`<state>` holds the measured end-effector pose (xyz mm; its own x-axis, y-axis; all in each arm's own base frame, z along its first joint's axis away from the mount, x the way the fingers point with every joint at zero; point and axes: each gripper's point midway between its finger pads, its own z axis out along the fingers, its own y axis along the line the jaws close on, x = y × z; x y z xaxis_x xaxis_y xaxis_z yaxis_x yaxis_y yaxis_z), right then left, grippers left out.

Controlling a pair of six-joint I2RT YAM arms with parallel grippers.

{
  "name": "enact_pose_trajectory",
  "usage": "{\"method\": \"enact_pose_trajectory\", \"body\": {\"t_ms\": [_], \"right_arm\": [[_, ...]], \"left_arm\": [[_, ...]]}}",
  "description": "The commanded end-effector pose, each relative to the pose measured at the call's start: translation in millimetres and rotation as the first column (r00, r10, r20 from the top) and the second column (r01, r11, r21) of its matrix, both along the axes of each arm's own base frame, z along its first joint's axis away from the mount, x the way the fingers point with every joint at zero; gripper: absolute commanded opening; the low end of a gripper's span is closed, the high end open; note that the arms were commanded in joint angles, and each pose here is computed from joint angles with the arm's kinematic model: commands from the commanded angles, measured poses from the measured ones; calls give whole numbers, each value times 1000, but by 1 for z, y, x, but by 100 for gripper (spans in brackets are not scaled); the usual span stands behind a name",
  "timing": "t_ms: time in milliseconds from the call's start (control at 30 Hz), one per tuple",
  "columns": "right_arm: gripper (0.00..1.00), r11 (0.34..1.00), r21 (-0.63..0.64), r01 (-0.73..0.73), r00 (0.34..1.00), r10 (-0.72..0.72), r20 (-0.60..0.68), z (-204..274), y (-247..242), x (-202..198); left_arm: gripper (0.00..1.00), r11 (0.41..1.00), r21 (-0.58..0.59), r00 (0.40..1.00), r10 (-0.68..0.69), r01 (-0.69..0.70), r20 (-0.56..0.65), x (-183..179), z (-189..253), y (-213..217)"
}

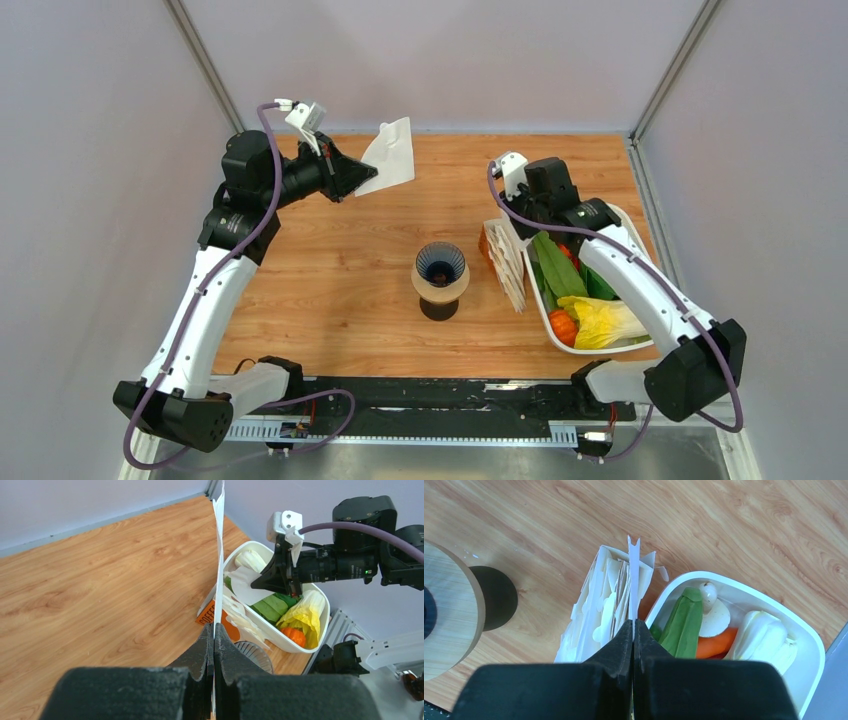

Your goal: Place the coffee filter in the dripper

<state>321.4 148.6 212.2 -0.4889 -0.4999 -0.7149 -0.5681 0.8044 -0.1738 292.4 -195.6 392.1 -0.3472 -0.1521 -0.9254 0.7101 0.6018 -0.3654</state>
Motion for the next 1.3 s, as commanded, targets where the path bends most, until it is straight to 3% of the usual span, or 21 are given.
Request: {"method": "enact_pose_trajectory", "body": {"t_ms": [0, 367, 567, 800, 1033, 1133, 1167, 1200, 1233, 1267], "right_arm": [[0, 1000, -14, -12, 1000, 13, 22, -7, 3, 9], [0, 998, -48, -33, 999, 33, -2, -35, 3, 10], [1, 998, -6, -66, 996, 66, -62, -52, 15, 7], [34, 988, 103, -114, 991, 121, -62, -11, 35, 3], [74, 923, 277, -265, 964, 255, 75, 84, 55, -17], [83, 854, 360, -375, 927, 336, 169, 130, 68, -31], [88, 813, 403, -421, 907, 372, 198, 148, 76, -40], [96, 764, 449, -464, 886, 408, 223, 164, 85, -48], [99, 709, 497, -499, 865, 437, 245, 181, 93, -57], [100, 653, 543, -528, 846, 459, 271, 197, 101, -64]], "left_arm": [[0, 1000, 7, 999, -13, 13, 53, -3, 9, 1], [0, 1000, 10, 999, -16, 15, 41, -2, 5, 0], [0, 1000, 9, 999, -23, 23, 26, -1, 0, -1], [0, 991, -10, 991, -130, 130, 20, -15, -4, -11], [0, 969, 26, 963, -248, 246, 106, -33, -5, -17], [0, 949, -19, 938, -307, 314, 162, -48, 7, -23], [0, 945, -33, 921, -310, 326, 234, -49, 22, -24], [0, 937, -80, 925, -318, 341, 208, -55, 23, -25], [0, 931, -94, 907, -315, 353, 279, -57, 37, -26], [0, 923, -142, 916, -317, 358, 248, -61, 39, -27]]}}
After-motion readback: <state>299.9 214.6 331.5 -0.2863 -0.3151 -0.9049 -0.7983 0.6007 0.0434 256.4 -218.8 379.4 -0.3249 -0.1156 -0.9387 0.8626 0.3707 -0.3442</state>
